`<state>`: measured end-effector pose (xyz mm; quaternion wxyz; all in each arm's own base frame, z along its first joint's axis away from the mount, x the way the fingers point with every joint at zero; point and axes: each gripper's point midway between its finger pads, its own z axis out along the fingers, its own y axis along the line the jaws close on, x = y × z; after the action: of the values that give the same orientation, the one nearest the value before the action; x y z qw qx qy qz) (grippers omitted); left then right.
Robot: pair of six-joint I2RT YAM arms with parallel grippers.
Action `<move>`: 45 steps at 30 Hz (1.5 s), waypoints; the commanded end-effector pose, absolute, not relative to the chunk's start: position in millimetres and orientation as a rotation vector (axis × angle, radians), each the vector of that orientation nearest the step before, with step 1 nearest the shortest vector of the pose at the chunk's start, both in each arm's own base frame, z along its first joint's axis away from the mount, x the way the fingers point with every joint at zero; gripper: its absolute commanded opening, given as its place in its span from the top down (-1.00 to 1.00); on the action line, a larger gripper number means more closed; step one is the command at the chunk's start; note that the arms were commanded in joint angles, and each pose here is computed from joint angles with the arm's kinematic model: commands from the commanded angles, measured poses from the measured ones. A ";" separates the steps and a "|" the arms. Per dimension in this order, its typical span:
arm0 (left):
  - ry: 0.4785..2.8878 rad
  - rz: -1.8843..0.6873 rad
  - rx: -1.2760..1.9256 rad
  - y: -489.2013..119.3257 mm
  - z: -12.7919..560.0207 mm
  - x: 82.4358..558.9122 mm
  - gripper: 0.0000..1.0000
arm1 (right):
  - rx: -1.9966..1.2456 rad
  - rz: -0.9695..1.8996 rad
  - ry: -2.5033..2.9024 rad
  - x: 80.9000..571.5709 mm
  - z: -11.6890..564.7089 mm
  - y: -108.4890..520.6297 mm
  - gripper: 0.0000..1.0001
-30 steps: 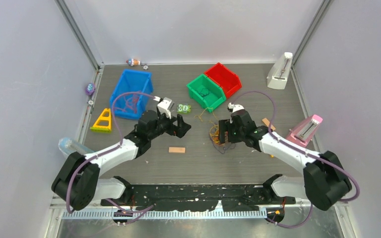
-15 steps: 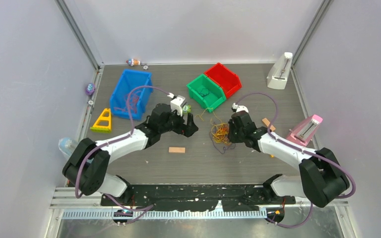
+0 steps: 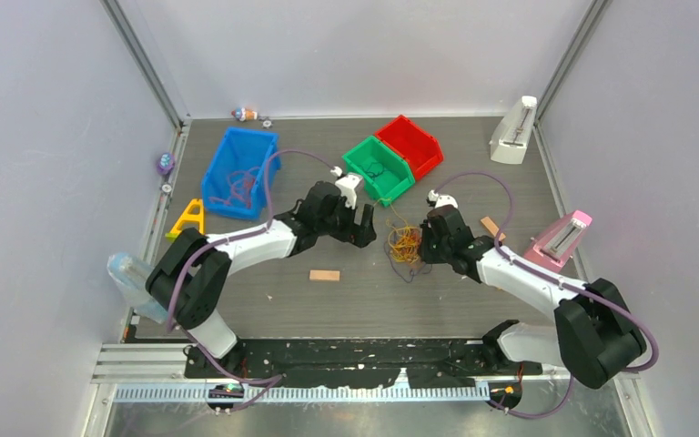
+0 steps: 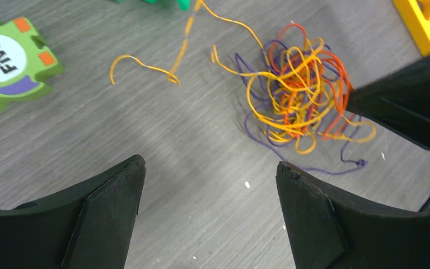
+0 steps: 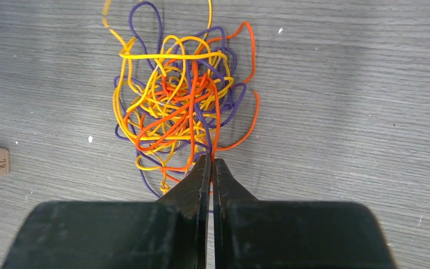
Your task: Untangle the cables
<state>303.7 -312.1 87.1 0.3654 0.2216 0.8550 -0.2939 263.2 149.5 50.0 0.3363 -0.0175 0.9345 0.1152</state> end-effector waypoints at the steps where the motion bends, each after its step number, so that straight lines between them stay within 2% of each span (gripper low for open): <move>1: 2.195 -0.619 0.479 -313.3 102.2 338.4 -0.74 | -0.043 0.334 2.367 269.8 69.6 152.6 0.89; 7: 2.248 -0.506 0.451 -320.1 92.7 368.3 -0.74 | -0.039 0.344 2.350 268.8 77.2 152.0 0.89; 9: 2.273 -0.510 0.465 -326.4 86.3 371.8 -0.65 | -0.036 0.353 2.343 269.2 80.2 152.8 0.89; 11: 2.280 -0.548 0.496 -335.5 84.9 372.1 -0.32 | -0.035 0.360 2.339 269.6 82.2 154.0 0.89; 12: 2.277 -0.557 0.507 -337.4 86.1 372.0 0.01 | -0.034 0.361 2.337 270.0 83.2 154.2 0.89; 14: 2.253 -0.562 0.510 -334.5 93.2 369.3 0.79 | -0.033 0.352 2.334 270.5 83.8 152.9 0.89; 15: 2.235 -0.559 0.503 -330.1 97.6 366.5 1.00 | -0.034 0.347 2.330 271.0 85.0 151.9 0.89; 22: 2.048 -0.622 0.436 -288.5 154.2 323.0 1.00 | -0.030 0.300 2.321 270.6 84.2 142.6 0.81; 25: 2.050 -0.618 0.423 -268.6 160.4 302.6 1.00 | -0.047 0.289 2.330 270.0 81.9 141.9 0.77; 27: 2.057 -0.586 0.395 -253.0 162.6 294.1 1.00 | -0.063 0.295 2.336 269.3 81.0 143.7 0.56; 28: 2.063 -0.566 0.373 -244.3 163.1 290.6 1.00 | -0.069 0.299 2.338 269.5 80.7 144.7 0.20; 29: 2.068 -0.551 0.351 -236.2 163.9 287.3 1.00 | -0.079 0.313 2.340 268.8 81.0 146.7 0.00; 30: 2.070 -0.540 0.329 -228.4 165.2 284.3 1.00 | -0.086 0.322 2.340 269.0 81.2 148.4 -0.38; 32: 2.059 -0.526 0.286 -214.2 170.1 279.2 1.00 | -0.097 0.342 2.338 269.5 81.8 152.1 -0.72; 34: 2.035 -0.520 0.244 -202.8 174.3 274.8 1.00 | -0.099 0.339 2.338 271.6 82.3 152.9 -0.83; 38: 1.999 -0.517 0.167 -183.9 179.7 268.1 1.00 | -0.085 0.299 2.330 279.7 86.8 150.3 -0.85; 44: 1.971 -0.504 0.125 -169.8 180.5 264.3 1.00 | -0.071 0.207 2.329 293.2 86.9 143.3 -0.71; 45: 1.966 -0.531 0.147 -175.6 182.1 264.5 0.86 | -0.068 0.200 2.327 294.7 88.4 142.7 -0.68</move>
<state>261.3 -174.7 177.3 0.5124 0.0673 0.8293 -0.2127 272.9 145.9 68.9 0.3580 -0.0355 0.9277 0.1002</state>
